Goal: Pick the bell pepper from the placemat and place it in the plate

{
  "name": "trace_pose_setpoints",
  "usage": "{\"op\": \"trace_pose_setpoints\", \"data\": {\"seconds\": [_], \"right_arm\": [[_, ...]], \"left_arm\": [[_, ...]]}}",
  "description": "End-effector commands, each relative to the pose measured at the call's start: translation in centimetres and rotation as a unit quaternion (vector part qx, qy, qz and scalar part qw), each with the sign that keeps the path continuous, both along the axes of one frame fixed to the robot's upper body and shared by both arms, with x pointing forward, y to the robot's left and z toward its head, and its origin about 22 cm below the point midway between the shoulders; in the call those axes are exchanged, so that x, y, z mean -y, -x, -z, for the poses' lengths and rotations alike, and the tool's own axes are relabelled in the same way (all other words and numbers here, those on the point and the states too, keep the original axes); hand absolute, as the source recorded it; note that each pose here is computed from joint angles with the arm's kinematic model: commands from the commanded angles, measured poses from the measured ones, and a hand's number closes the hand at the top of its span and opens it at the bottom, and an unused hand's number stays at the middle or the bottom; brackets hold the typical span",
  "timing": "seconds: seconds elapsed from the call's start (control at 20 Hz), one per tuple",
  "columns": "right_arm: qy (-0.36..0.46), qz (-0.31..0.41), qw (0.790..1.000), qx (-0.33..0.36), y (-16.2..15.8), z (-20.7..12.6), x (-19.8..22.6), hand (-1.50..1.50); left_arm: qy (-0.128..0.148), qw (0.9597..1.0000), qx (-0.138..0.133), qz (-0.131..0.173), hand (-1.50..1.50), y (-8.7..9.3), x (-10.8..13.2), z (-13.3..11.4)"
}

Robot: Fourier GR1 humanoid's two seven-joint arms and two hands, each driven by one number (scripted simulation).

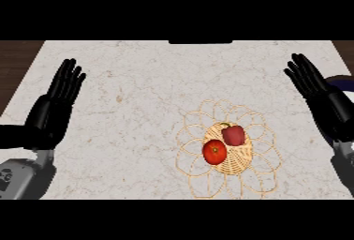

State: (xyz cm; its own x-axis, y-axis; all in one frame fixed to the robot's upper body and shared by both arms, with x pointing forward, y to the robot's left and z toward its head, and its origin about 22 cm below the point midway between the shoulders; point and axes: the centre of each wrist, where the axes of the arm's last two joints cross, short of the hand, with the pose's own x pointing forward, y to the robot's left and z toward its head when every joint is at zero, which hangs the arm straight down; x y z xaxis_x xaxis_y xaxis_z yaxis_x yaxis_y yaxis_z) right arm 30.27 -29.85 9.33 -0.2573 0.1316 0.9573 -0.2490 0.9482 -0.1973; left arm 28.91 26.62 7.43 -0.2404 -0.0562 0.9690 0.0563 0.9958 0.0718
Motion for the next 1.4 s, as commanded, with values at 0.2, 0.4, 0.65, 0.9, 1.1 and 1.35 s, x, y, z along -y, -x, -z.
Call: {"op": "trace_pose_setpoints", "data": {"seconds": [0.2,0.4,0.65,0.9,1.1,1.35], "right_arm": [[0.050,-0.202,0.978,0.001,-3.2,-0.9,-2.4,1.50],[0.181,-0.047,0.970,0.153,-3.4,-1.1,-0.7,-1.50],[0.123,-0.146,0.975,0.115,-3.1,7.1,2.2,-1.50],[0.247,-0.202,0.937,0.140,-3.6,7.8,1.4,-1.50],[0.304,-0.209,0.920,0.130,-3.5,7.9,1.2,-1.50],[0.340,-0.215,0.907,0.128,-3.6,5.6,0.7,-1.50]], "left_arm": [[-0.059,0.9902,-0.116,-0.050,0.00,-0.2,-1.7,2.5],[-0.039,0.9826,-0.174,-0.053,0.00,0.7,-1.2,4.7],[-0.054,0.9795,-0.187,-0.052,0.00,0.0,-0.9,3.9],[-0.049,0.9782,-0.190,-0.067,0.00,-1.0,0.4,4.8],[-0.047,0.9775,-0.191,-0.075,0.00,0.6,-2.4,5.6],[-0.043,0.9775,-0.192,-0.075,0.00,0.3,-3.2,5.2]]}}
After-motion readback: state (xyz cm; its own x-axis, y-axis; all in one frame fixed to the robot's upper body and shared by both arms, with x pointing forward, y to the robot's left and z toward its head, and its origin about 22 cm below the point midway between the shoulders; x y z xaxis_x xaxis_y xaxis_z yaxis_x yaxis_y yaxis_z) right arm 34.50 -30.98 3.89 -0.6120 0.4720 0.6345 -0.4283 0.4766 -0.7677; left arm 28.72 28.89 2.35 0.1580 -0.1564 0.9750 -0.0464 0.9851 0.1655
